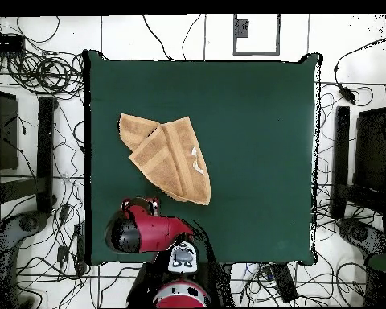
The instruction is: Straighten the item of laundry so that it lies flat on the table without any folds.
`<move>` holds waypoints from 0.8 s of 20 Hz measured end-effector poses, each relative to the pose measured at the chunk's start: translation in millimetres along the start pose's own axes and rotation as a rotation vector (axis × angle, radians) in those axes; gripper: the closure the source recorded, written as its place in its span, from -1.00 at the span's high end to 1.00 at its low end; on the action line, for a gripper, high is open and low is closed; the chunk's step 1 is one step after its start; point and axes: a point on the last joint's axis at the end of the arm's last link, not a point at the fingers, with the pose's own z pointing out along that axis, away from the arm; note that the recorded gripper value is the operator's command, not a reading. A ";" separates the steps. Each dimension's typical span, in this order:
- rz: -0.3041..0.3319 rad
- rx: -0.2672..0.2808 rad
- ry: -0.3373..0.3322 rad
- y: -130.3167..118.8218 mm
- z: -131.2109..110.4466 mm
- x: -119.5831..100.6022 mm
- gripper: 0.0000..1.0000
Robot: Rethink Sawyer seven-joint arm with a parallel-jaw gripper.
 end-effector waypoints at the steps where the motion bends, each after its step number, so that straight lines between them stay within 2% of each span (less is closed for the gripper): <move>1: 0.002 0.001 0.005 -1.3 2.0 1.7 1.00; 7: 0.026 0.008 0.031 -14.6 18.1 11.3 1.00; 16: 0.030 0.010 0.050 -17.1 27.3 19.8 1.00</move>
